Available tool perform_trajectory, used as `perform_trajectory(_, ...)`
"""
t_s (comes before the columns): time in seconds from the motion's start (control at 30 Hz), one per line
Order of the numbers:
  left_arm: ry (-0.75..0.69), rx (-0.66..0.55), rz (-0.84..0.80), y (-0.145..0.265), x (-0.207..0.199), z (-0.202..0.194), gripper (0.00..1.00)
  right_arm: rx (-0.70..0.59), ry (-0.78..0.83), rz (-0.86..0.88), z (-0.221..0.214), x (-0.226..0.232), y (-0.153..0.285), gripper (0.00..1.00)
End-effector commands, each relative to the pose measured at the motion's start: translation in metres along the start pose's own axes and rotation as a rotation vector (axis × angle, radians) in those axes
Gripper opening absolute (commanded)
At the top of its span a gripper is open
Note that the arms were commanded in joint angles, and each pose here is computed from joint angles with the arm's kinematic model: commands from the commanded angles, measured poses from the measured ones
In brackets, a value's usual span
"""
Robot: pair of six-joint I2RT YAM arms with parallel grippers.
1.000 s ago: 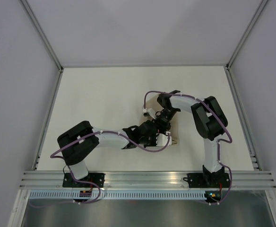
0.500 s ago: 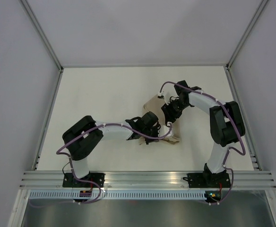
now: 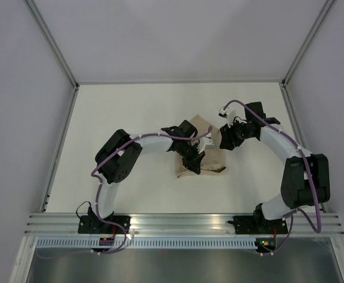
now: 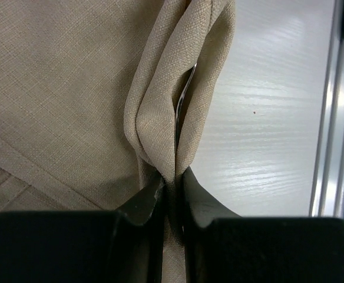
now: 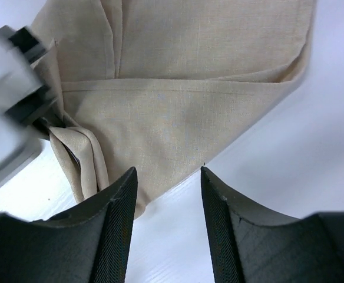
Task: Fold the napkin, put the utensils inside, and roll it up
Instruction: Roll the napkin with the utensil
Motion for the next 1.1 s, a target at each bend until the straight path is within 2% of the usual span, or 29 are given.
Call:
perform_trajectory(0.0, 0.239, 0.154, -0.123, -0.012, -0.002, -0.044, 0.02, -0.113, 0.115, -0.020, 0.003, 0.009, 0.012, 0.53)
perform_trajectory(0.13, 0.348, 0.188, -0.173, -0.013, 0.008, -0.050, 0.02, -0.169, 0.230, -0.038, -0.007, 0.022, 0.022, 0.55)
perform_trajectory(0.37, 0.433, 0.163, -0.228, -0.009, 0.021, -0.041, 0.02, -0.204, 0.443, -0.045, -0.015, 0.053, 0.024, 0.54)
perform_trajectory(0.47, 0.453, 0.159, -0.240, -0.011, 0.024, -0.038, 0.02, -0.192, 0.570, -0.012, -0.020, 0.081, 0.006, 0.57)
perform_trajectory(0.6, 0.488, 0.171, -0.251, -0.014, 0.027, -0.038, 0.02, -0.156, 0.662, 0.010, -0.029, 0.100, -0.016, 0.62)
perform_trajectory(1.07, 0.520, 0.185, -0.248, -0.020, 0.034, -0.037, 0.02, -0.009, 0.724, 0.061, -0.039, 0.113, -0.064, 0.62)
Point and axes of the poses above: each gripper's point midway between its finger pads, its own y axis back along the fingers, its own x axis along the line the jaws close on, z = x × y, the point moved 7 cm from there along y, back along the fingers, and after that the axes turned 1 degree about y, right-handed, at the moved point
